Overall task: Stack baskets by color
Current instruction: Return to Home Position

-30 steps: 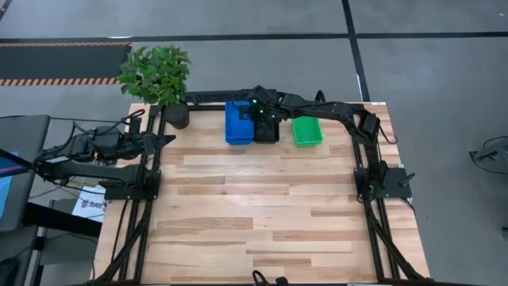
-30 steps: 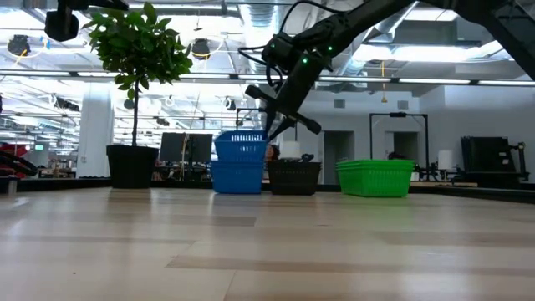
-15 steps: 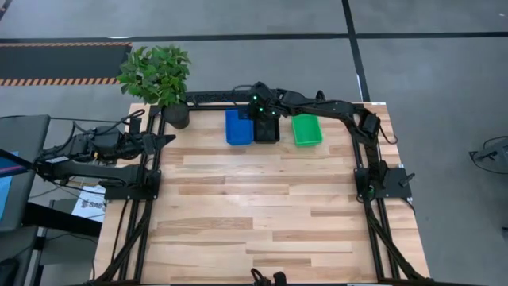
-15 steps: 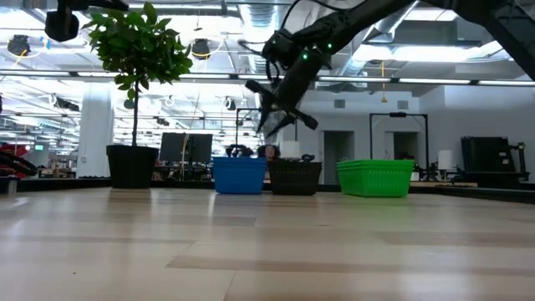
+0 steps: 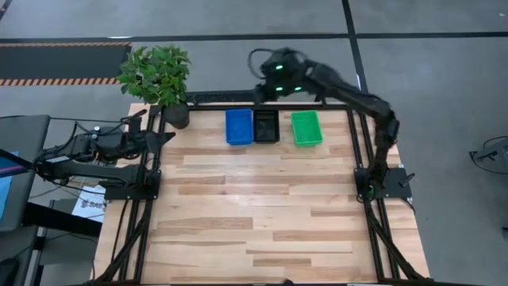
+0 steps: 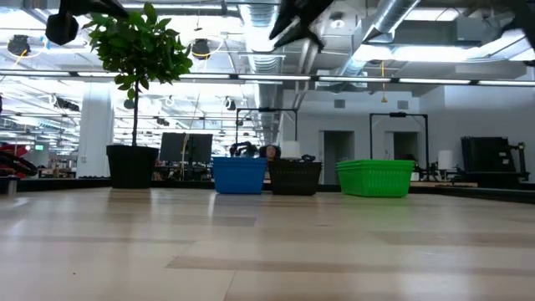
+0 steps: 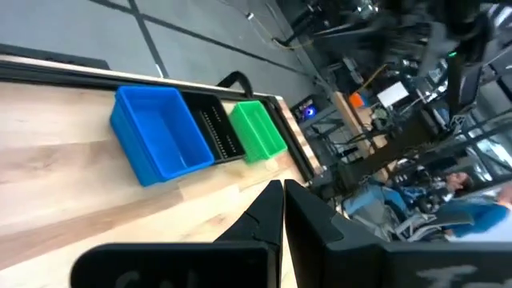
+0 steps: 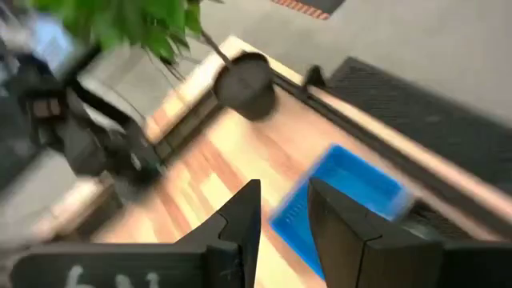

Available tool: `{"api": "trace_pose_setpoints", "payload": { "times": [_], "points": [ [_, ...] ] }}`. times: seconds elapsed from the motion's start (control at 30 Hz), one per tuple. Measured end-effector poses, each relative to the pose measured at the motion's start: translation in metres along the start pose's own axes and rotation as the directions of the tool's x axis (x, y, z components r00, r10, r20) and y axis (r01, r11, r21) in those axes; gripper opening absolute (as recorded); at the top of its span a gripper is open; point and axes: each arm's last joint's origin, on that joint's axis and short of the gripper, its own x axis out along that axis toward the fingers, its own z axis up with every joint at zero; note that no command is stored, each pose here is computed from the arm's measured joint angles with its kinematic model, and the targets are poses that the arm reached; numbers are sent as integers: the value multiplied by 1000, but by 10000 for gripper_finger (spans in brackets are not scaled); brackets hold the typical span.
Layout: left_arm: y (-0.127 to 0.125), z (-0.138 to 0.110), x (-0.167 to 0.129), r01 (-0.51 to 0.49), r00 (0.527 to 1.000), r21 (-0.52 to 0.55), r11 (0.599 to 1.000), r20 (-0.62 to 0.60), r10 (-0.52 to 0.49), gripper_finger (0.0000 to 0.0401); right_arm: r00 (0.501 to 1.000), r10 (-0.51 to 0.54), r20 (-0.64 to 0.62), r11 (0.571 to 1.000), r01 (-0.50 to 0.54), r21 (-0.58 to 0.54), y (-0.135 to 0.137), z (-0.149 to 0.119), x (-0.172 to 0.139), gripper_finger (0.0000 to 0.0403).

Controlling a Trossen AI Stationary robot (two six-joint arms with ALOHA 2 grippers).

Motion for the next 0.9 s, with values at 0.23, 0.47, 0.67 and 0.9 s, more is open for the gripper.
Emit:
{"api": "trace_pose_setpoints", "payload": {
  "times": [0.23,0.47,0.67,0.9],
  "points": [
    [0,-5,0,58,990,34,998,-132,-53,0,994,-111,-17,909,95,-406,11,-9,-123,123],
    [-6,-2,1,128,991,276,953,-77,-111,0,979,-184,-83,910,138,-390,10,-50,-175,123],
    [-21,7,-1,256,961,448,857,-23,-275,0,992,102,75,930,-69,-361,-4,-94,-167,123],
    [-23,9,-5,293,942,557,777,-29,-334,0,858,384,343,910,-288,-297,-47,-171,-174,123]
  ]
}}
